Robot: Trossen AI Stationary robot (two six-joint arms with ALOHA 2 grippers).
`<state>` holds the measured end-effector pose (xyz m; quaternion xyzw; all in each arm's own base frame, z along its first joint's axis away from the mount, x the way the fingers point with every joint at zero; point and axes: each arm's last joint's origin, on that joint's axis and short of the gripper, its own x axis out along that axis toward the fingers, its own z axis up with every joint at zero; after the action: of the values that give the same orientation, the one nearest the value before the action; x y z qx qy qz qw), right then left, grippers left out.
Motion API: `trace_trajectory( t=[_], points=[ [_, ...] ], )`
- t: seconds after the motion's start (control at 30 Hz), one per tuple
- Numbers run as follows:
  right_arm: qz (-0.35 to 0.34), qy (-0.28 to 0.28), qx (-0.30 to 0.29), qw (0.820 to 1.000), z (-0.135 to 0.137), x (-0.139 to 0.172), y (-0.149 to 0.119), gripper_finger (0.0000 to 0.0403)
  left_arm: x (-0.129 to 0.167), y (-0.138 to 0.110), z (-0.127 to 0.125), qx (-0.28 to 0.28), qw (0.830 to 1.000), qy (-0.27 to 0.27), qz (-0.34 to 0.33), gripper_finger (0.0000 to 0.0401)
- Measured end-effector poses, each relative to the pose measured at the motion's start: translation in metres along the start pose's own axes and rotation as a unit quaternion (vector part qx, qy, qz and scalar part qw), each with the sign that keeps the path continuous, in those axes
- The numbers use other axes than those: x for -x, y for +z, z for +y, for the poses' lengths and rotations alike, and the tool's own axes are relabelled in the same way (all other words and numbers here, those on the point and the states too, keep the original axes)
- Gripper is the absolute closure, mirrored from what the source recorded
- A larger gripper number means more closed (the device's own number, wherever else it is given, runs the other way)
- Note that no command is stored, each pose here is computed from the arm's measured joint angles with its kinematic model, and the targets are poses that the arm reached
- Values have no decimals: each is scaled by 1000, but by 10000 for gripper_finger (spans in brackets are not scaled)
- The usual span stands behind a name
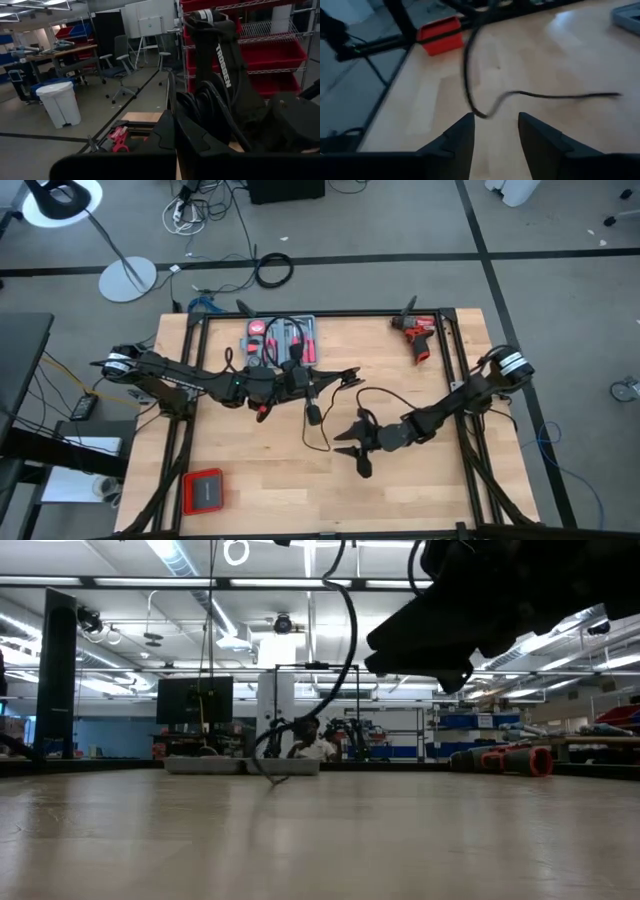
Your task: Coil cords
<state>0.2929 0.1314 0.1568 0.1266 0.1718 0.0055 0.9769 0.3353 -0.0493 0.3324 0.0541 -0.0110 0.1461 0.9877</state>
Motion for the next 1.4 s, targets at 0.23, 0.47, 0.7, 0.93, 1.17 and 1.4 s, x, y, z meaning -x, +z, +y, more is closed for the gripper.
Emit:
trace_trajectory(
  t=[0.23,0.47,0.7,0.93,1.17,1.4],
  points=[
    [4,16,10,1000,0,-4,0,252,0,-1,0,-2,1000,-1,6,401],
    [-3,4,19,1000,-1,-4,1,284,0,-1,0,-1,1000,0,4,401],
    [3,1,25,1000,-1,-4,-1,389,0,0,0,1,1000,0,1,401],
    [15,-24,16,999,-5,-3,-3,397,0,-1,0,5,1000,0,4,401],
    [66,-91,11,994,-17,1,-10,400,1,-2,-2,8,1000,-6,9,401],
    [95,-185,12,978,-28,17,-8,401,4,-3,-10,15,999,-26,17,401]
  ],
)
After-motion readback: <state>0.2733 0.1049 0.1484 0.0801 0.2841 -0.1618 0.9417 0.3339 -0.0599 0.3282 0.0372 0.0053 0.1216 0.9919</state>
